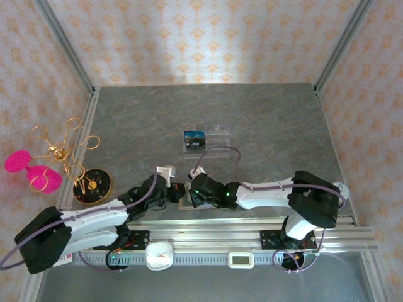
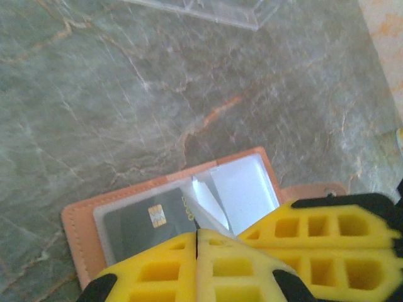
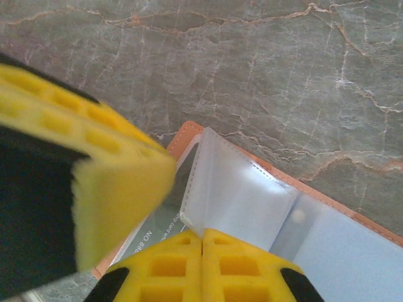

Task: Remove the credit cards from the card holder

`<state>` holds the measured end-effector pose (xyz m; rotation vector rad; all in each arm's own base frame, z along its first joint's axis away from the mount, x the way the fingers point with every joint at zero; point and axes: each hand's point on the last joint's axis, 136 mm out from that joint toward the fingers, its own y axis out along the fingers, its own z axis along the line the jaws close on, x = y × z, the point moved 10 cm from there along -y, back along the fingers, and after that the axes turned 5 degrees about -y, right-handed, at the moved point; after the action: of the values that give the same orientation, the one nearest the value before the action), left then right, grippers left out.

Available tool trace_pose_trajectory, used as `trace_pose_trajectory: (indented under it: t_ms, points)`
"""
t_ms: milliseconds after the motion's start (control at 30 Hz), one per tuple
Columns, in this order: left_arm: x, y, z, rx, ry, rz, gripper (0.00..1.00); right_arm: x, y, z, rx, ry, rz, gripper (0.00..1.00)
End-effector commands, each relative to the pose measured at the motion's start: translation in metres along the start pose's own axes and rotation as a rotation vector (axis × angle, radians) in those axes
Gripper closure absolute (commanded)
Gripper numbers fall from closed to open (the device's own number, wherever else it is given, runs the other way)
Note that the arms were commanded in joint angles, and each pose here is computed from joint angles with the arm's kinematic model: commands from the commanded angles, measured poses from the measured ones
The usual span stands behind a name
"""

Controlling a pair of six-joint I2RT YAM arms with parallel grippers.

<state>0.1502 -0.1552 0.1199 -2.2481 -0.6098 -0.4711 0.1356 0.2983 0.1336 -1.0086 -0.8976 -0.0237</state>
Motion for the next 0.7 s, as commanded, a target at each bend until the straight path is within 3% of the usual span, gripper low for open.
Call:
trace_pose_trajectory:
  t_ms: [0,100,167,367,567,667]
  points:
    - [0.003,0.009,-0.011,-0.038,0.001,0.019,0.99,0.012,-0.013,0.002,0.027,0.052,-0.098,0.95]
    - [-0.002,0.018,-0.009,-0.013,0.007,0.074,0.91,0.013,-0.024,-0.002,0.017,0.075,-0.136,0.73]
    - [-0.004,0.022,-0.013,-0.032,0.008,0.092,0.87,0.015,-0.035,-0.005,0.007,0.096,-0.174,0.68]
    - [-0.006,0.032,-0.036,-0.094,0.050,0.145,0.81,0.009,-0.061,-0.021,-0.067,0.177,-0.235,0.69]
    - [-0.019,0.060,-0.047,-0.096,0.085,0.272,0.75,-0.001,-0.079,-0.034,-0.108,0.253,-0.271,0.70]
    - [-0.017,0.062,-0.048,-0.092,0.075,0.268,0.75,-0.003,-0.084,-0.037,-0.111,0.269,-0.277,0.70]
